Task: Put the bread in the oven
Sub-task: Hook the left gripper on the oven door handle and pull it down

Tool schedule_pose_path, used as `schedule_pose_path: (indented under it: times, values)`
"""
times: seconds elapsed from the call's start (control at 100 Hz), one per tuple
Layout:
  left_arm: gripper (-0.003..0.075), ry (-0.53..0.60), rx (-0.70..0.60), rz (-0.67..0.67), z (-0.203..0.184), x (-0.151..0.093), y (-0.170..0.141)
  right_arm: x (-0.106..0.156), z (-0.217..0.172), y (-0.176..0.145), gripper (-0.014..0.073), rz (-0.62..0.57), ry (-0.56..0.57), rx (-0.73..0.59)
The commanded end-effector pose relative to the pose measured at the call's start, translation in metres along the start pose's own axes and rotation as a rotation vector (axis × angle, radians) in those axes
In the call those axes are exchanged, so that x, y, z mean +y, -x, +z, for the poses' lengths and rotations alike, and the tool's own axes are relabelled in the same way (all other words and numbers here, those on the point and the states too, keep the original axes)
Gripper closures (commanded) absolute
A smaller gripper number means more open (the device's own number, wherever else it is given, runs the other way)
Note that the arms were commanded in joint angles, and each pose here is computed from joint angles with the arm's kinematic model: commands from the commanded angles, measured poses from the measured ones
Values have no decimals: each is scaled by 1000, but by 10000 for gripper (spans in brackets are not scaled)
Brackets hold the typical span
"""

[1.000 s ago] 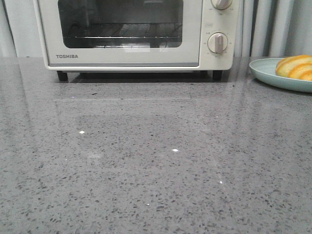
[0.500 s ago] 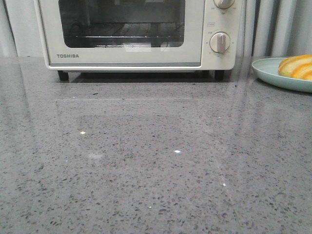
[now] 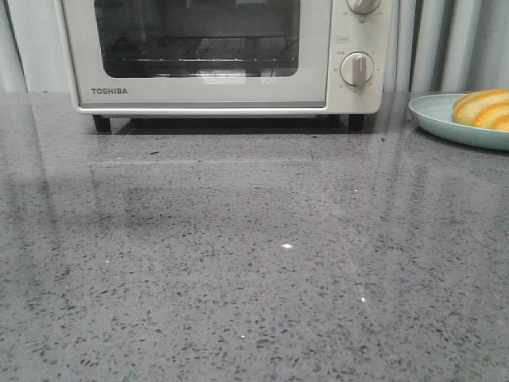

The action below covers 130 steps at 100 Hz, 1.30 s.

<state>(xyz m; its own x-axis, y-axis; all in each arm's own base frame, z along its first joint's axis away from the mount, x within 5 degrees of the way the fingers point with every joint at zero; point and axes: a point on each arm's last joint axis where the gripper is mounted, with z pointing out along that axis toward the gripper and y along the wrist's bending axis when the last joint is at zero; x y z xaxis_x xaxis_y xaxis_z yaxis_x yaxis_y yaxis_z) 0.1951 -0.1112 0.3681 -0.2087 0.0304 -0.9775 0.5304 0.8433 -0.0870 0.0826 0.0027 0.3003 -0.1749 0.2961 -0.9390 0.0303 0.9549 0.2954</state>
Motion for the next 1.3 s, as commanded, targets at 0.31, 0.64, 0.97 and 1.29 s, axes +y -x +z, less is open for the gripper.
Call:
schedule_pose_path:
  times: [0.31, 0.64, 0.97, 1.29]
  values:
    - [741, 1, -87, 27, 85, -4, 58, 5, -1, 16, 669, -25, 28, -82]
    - [741, 41, -61, 23, 123, 7, 50, 5, -1, 16, 670, -25, 28, -82]
    - [741, 118, -66, 8, 127, 31, 47, 5, -1, 16, 670, -25, 28, -82]
    - [741, 87, 18, 2, 139, 31, 32, 5, -1, 16, 670, -25, 28, -82]
